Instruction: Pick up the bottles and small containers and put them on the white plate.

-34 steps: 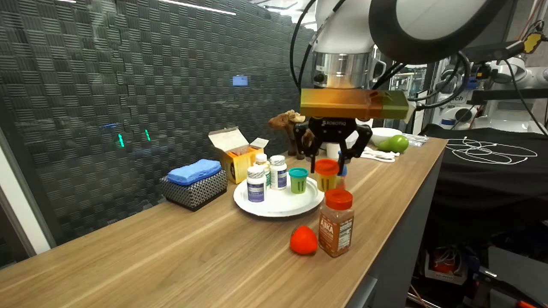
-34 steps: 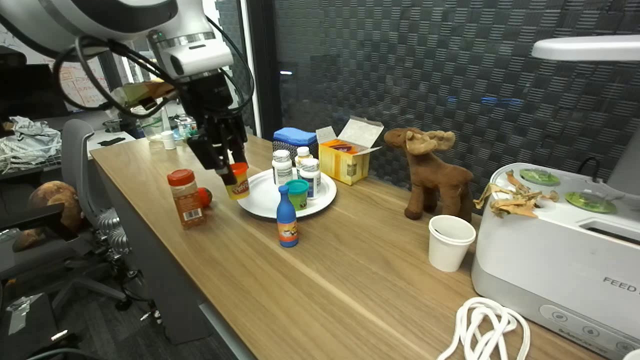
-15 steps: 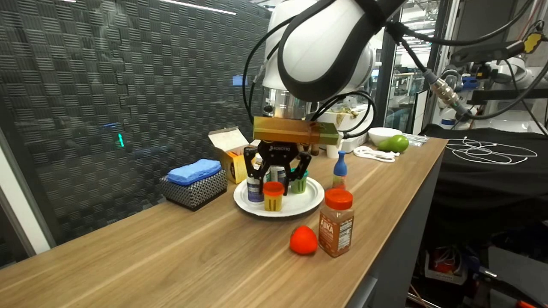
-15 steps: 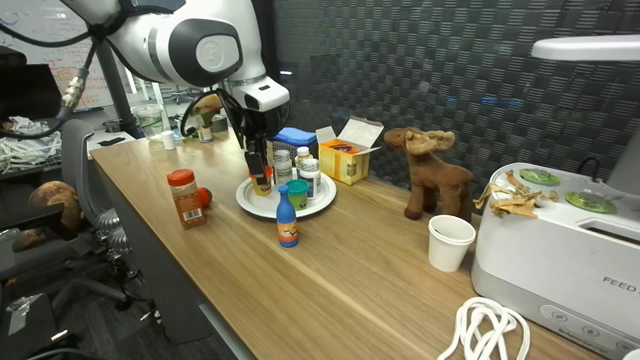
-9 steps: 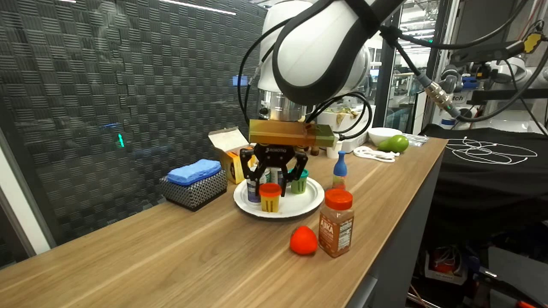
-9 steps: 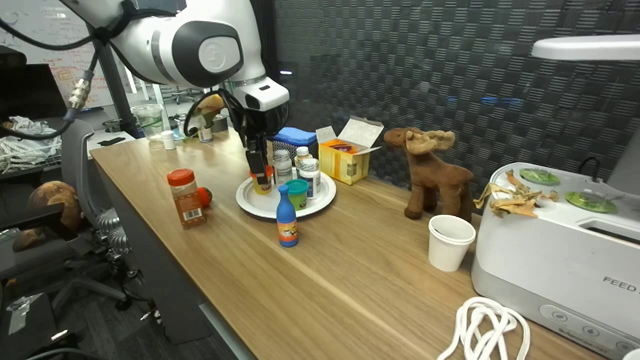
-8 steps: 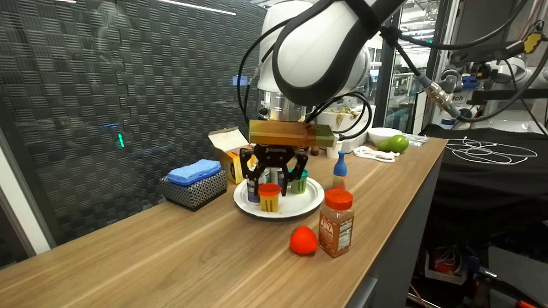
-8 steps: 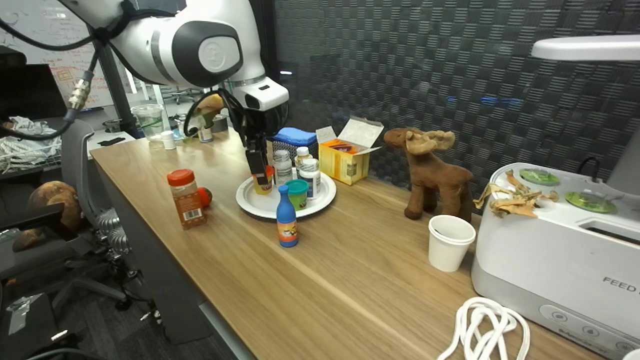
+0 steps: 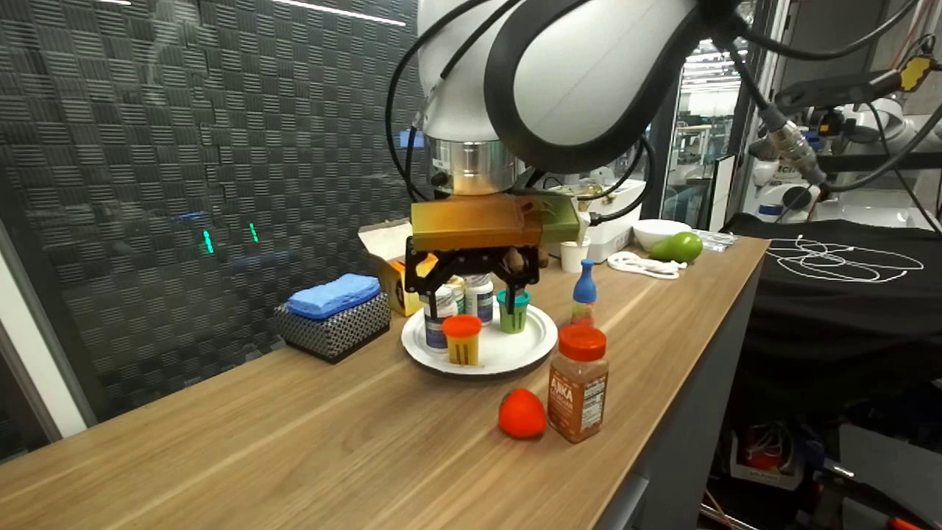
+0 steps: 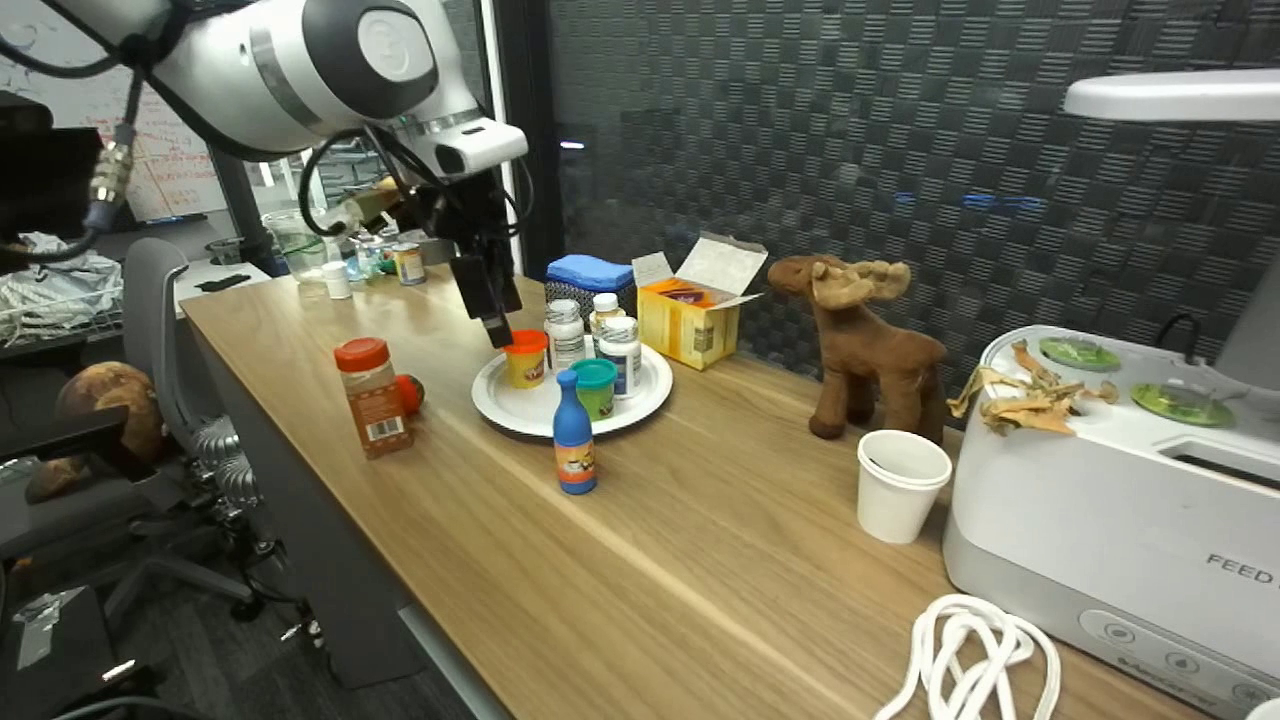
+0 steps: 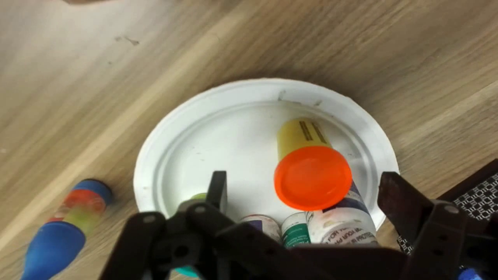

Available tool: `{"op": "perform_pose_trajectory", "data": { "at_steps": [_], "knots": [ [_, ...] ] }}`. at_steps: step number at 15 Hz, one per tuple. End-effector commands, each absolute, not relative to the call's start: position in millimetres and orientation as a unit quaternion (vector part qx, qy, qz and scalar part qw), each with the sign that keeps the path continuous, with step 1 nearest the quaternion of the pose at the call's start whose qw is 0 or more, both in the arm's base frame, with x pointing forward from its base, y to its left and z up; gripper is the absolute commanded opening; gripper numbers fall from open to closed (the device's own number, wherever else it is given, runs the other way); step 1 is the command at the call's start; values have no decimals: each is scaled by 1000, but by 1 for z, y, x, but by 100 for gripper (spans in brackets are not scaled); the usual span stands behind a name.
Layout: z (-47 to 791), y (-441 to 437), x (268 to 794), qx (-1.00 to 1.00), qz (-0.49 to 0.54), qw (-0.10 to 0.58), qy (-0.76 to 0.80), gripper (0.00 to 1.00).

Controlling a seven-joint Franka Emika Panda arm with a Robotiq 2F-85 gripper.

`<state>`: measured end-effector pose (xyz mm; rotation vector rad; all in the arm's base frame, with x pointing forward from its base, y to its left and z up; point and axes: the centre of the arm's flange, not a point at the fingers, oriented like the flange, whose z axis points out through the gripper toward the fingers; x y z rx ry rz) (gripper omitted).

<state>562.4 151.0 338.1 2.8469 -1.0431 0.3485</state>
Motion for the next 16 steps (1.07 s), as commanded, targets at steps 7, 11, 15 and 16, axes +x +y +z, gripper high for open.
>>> {"op": "perform_pose_trajectory", "data": {
  "at_steps": [7,11,15,16],
  "knots": [
    [405,193,491,931,59,133,-334,100],
    [408,184,475,942,36,122,-311,100],
    [383,146,472,963,5,78,-257,100],
    [375,134,472,967,-3,67,-245,100]
  ]
}}
